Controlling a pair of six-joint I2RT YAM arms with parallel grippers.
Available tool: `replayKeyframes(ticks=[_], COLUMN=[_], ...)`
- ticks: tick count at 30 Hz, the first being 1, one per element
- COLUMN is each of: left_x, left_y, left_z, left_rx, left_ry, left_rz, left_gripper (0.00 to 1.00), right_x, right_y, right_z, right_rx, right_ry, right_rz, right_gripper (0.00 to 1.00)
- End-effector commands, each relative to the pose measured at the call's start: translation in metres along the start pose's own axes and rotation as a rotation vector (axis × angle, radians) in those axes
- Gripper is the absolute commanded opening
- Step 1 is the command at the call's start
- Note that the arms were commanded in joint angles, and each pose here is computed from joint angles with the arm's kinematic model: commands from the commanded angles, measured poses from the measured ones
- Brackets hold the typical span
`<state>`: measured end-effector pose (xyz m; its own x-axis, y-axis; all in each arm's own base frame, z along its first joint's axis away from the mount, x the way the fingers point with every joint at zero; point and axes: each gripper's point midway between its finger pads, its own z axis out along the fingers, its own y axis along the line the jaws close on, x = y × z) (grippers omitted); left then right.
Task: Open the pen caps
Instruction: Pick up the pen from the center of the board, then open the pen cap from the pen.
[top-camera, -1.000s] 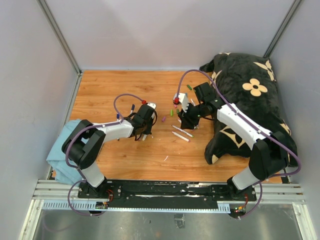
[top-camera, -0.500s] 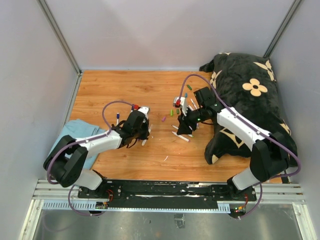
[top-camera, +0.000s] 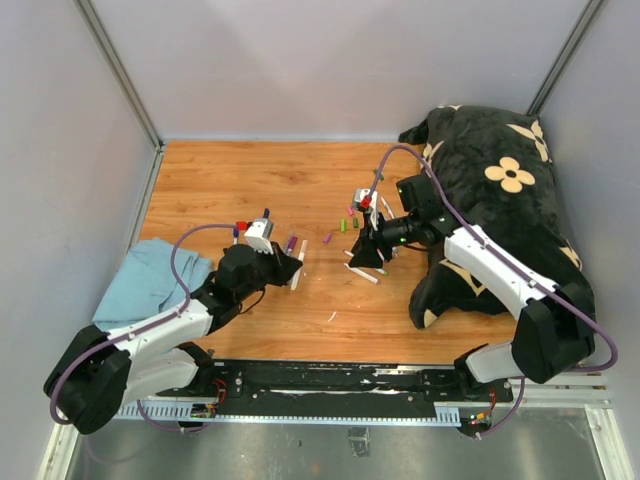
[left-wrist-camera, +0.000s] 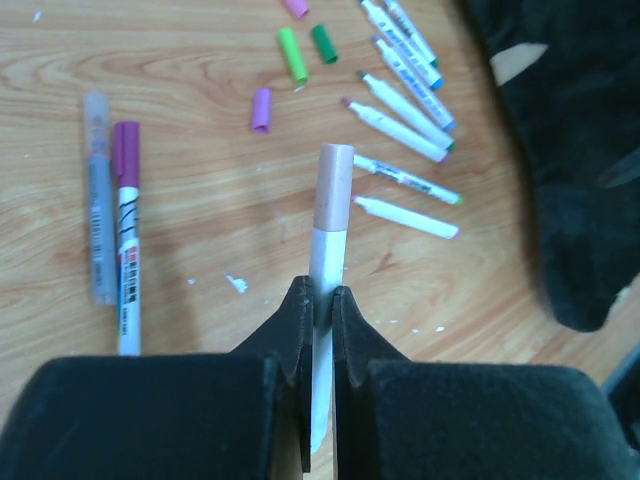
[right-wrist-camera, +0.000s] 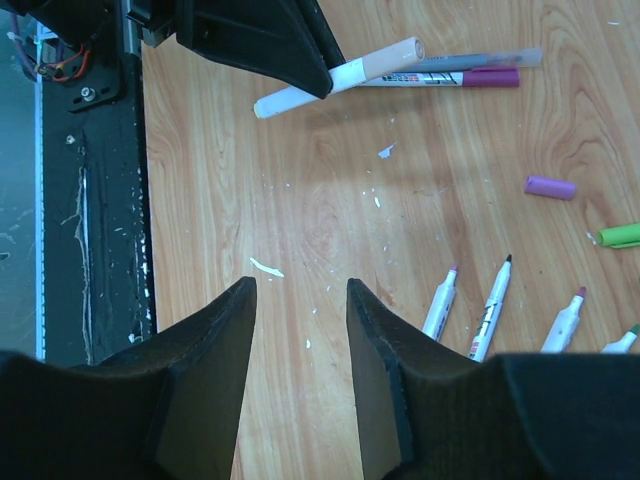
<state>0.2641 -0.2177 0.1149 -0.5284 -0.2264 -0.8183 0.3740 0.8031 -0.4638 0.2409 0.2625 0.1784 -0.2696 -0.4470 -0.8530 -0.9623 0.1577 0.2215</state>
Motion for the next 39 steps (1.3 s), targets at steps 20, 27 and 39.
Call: replayKeyframes(ticks=[20,27,39], left_x=[-0.054,-0.055,-0.059], left_y=[-0.057,-0.059,-0.059], left_z=[-0.036,-0.038,-0.042], left_rx=[0.344,0.368,0.39], left_ry=[-0.331,-0.343,-0.382], left_rz=[-0.221,-0.241,-0.292], left_gripper=[0.0,0.0,0.0], right_x=[-0.001,-0.001,0.0], right_y=[0.011,0.011,0.009], right_z=[0.015,0.017,0.024], right_rx=[-0.119,-0.125,-0.142], right_ry=[-0.06,-0.068,-0.086], right_rz=[0.103,0.12,0.186], right_gripper=[0.44,0.44,0.46])
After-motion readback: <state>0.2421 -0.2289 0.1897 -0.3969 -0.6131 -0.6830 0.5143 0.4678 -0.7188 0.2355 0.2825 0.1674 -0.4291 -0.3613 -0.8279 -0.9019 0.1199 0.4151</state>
